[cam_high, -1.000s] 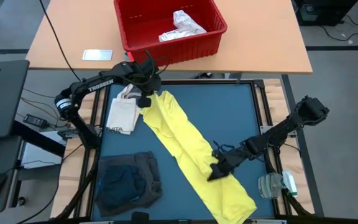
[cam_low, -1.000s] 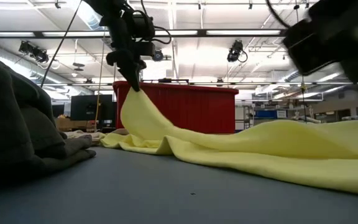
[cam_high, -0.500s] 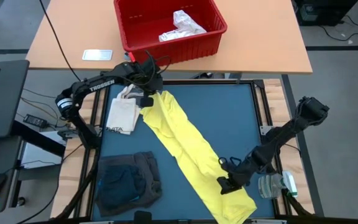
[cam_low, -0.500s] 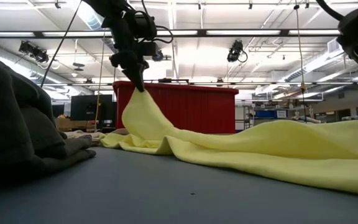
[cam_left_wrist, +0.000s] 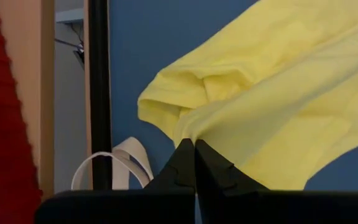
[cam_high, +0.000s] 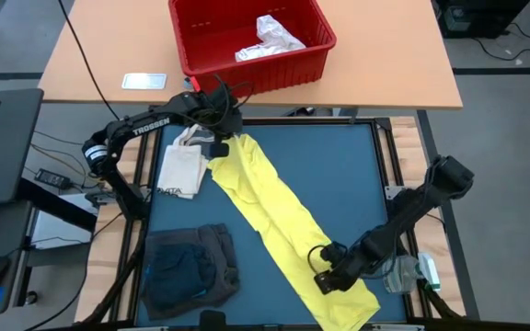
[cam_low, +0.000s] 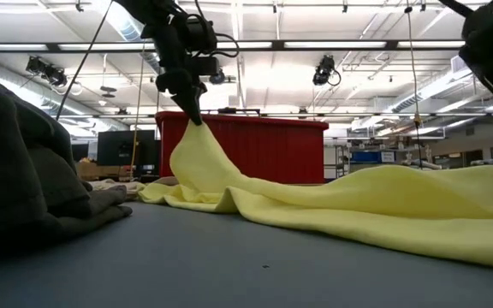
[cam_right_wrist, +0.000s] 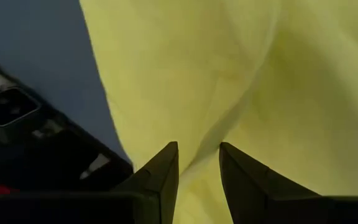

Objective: Fold laundry
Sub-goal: Fold the yellow shirt

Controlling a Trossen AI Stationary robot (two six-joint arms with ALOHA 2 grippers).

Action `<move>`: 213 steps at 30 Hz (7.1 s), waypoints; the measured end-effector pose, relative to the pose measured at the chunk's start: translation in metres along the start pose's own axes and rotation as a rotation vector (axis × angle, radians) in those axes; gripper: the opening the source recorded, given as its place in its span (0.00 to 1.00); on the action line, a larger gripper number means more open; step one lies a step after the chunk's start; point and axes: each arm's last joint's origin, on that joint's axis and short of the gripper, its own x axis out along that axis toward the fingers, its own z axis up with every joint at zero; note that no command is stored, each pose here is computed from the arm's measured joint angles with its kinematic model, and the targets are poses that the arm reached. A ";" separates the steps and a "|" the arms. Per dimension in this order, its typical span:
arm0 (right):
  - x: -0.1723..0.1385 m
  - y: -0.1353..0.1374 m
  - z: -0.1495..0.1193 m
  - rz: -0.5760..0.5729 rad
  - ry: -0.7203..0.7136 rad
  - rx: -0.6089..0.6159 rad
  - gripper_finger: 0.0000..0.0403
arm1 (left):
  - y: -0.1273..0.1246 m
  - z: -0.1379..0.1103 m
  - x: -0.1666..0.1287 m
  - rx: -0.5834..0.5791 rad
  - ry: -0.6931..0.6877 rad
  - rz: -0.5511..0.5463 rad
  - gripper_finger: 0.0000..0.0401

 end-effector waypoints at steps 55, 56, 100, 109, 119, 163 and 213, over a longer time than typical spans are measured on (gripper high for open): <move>0.043 0.009 -0.074 -0.230 0.180 -0.128 0.30 | -0.005 0.004 0.000 0.003 -0.028 -0.036 0.00; 0.038 0.009 -0.077 -0.225 0.139 -0.136 0.30 | -0.005 0.004 0.000 0.004 -0.033 -0.038 0.00; -0.060 -0.102 0.237 -0.052 -0.267 -0.322 0.03 | -0.013 0.034 0.045 -0.484 -0.088 -0.007 0.34; -0.107 -0.073 0.232 0.268 -0.498 -0.379 0.16 | 0.019 0.009 0.050 -0.306 -0.126 -0.099 0.34; -0.078 -0.041 0.315 0.183 -0.573 -0.211 0.33 | 0.039 -0.007 0.095 -0.473 -0.141 -0.248 0.34; -0.058 -0.029 0.353 0.117 -0.446 -0.249 0.31 | 0.035 -0.012 0.096 -0.492 -0.095 -0.295 0.34; -0.095 -0.006 0.305 0.054 -0.448 -0.338 0.39 | 0.042 -0.012 0.110 -0.671 -0.126 -0.348 0.55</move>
